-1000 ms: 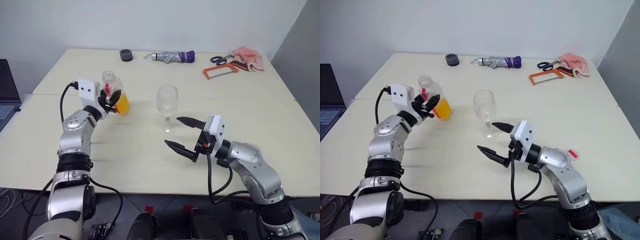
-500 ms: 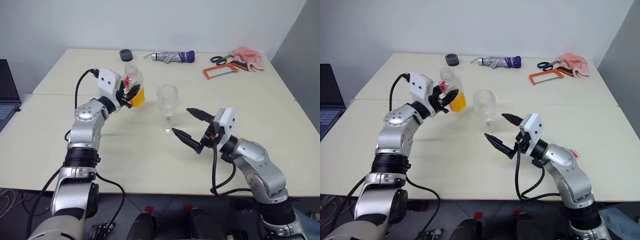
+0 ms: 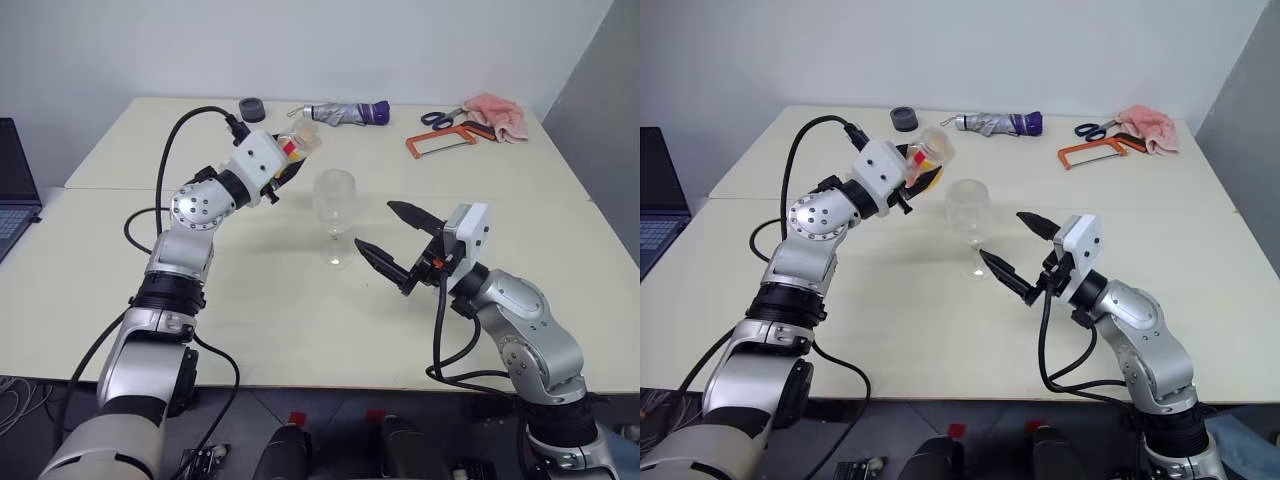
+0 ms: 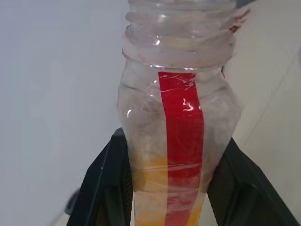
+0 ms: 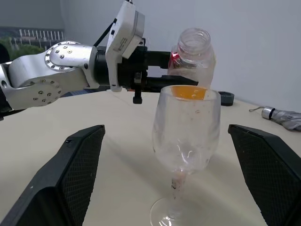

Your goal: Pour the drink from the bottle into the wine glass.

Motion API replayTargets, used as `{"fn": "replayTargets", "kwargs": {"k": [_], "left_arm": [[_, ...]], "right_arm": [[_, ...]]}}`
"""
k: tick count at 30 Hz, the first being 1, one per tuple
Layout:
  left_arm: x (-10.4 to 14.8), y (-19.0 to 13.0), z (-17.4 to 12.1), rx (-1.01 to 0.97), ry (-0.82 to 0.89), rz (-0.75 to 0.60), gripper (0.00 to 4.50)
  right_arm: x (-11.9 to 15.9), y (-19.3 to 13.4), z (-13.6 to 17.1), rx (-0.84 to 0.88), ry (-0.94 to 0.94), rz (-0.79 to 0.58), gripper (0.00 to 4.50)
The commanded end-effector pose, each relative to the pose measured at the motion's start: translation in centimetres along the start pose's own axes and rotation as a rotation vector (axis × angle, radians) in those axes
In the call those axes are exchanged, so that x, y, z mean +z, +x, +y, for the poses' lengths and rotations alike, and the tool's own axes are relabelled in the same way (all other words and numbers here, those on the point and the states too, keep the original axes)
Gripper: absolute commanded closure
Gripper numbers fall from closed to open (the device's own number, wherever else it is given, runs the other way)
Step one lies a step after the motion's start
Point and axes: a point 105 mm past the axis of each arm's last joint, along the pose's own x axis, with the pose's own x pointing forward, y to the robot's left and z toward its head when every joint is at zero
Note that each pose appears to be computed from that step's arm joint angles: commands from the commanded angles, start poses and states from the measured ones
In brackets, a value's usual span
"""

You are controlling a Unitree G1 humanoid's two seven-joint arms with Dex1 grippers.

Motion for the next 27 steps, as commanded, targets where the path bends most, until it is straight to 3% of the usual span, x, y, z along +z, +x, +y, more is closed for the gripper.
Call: {"fn": "replayTargets", "kwargs": {"k": [1,12,27], "left_arm": [[2.85,0.33,1.78,0.037,0.2,-0.103,2.81],[3.18,0.13,2.03,0.041,0.497,-0.149,2.82],[3.24,0.25,2.23,0.054,0.664,-0.162,2.82]], "right_arm": [[1.68,0.23,0.37,0.008,-0.034,-0.052,0.0],[1.67,0.32,0.35,0.005,-0.035,-0.052,0.0],[1.56,0.45,0.93,0.031,-0.027,-0.041,0.0]]}}
